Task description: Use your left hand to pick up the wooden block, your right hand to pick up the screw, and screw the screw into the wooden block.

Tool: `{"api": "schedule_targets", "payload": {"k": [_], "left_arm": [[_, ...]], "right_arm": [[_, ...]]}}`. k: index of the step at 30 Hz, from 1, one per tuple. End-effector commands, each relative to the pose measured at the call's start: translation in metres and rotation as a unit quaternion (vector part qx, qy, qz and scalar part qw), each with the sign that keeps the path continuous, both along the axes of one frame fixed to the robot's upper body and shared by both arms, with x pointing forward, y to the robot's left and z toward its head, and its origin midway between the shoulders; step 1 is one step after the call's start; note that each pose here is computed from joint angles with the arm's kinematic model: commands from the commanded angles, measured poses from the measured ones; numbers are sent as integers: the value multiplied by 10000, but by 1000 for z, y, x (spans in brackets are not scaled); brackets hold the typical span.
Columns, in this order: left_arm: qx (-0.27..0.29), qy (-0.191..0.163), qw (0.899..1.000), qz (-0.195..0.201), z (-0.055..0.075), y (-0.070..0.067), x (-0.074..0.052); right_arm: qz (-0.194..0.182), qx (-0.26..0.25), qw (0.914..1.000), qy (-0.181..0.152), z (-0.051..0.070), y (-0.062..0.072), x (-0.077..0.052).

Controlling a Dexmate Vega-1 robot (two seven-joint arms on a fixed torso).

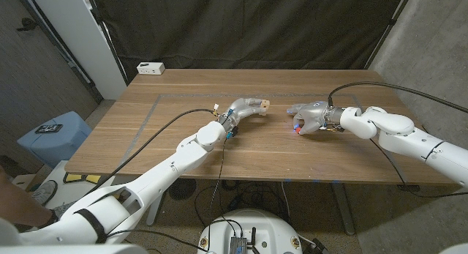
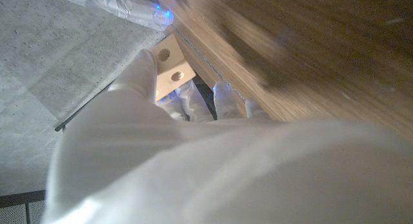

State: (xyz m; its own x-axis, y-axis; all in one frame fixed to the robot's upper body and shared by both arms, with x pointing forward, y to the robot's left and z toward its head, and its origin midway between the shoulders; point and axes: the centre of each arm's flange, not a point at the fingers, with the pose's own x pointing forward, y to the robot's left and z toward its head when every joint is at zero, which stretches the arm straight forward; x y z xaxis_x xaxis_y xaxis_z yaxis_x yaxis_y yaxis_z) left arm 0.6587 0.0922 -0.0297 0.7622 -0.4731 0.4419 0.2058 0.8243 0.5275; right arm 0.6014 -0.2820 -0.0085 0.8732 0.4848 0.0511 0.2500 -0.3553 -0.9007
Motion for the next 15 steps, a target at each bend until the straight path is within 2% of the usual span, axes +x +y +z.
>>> {"api": "schedule_targets", "payload": {"k": [1, 15], "left_arm": [[-4, 0, 10000, 23, -1, 2, -2], [-2, 26, 10000, 13, -3, 3, -1]], "right_arm": [[56, 12, 10000, -16, 3, -2, 2], [86, 14, 9999, -55, 4, -5, 1]]}}
